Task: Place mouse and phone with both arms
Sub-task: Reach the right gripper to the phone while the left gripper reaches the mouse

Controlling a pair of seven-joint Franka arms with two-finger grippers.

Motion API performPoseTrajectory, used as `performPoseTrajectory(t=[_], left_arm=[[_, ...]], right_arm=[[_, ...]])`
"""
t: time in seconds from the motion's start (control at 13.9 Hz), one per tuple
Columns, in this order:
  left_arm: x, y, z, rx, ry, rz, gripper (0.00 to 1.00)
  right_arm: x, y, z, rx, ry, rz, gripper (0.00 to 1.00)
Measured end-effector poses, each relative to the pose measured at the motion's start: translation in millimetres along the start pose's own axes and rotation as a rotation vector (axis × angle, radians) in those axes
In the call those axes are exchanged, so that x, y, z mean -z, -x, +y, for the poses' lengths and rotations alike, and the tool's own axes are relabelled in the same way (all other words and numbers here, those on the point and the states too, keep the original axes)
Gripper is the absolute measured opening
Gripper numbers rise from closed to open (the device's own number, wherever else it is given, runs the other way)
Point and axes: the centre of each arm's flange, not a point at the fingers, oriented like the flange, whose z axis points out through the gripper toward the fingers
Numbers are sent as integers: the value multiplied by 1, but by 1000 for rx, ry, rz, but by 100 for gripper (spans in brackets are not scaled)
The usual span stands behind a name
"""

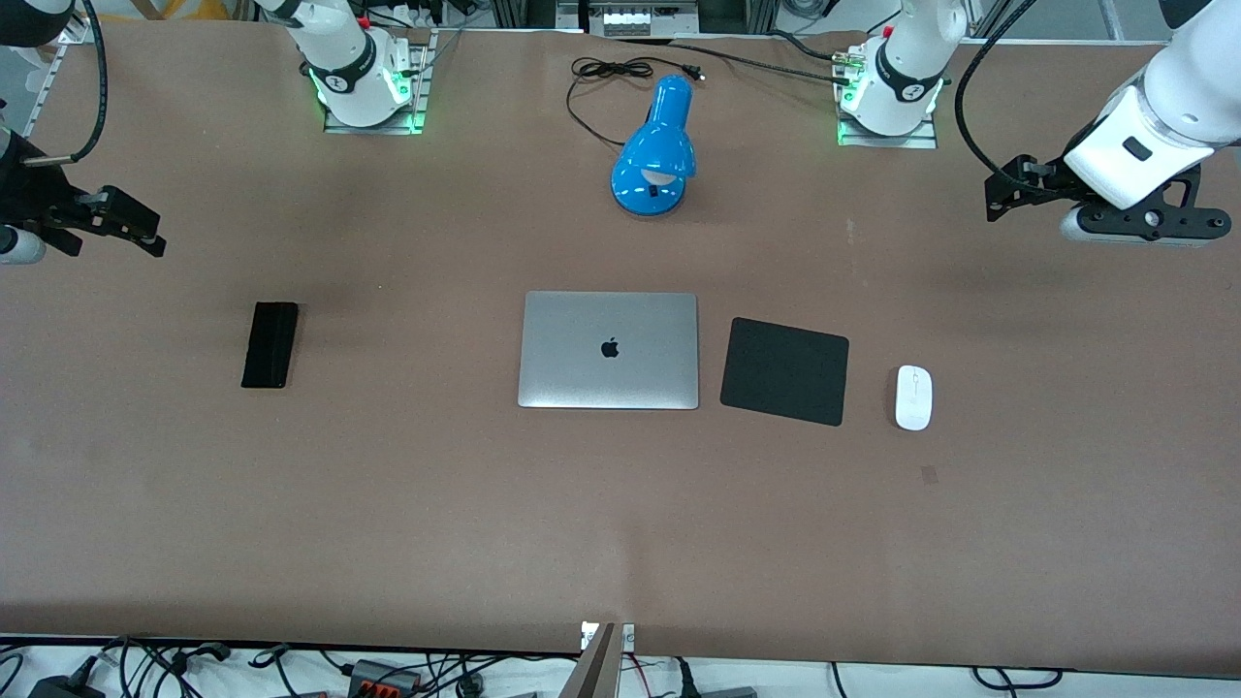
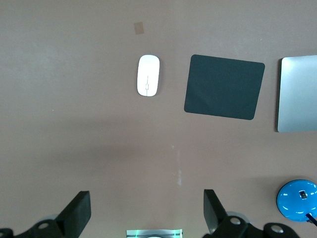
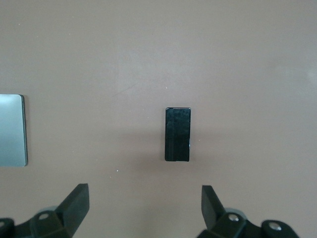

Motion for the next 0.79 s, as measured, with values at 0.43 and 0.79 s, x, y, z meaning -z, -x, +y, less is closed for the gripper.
performPoseTrajectory(t=[0.43, 0.79], left_arm=[[0, 0, 0, 0, 0, -2, 100], [-2, -1, 0, -2, 1, -7, 100]], right_arm=[[-63, -21, -1, 2, -4, -99, 100], [-155, -50, 11, -16, -6, -178, 100]])
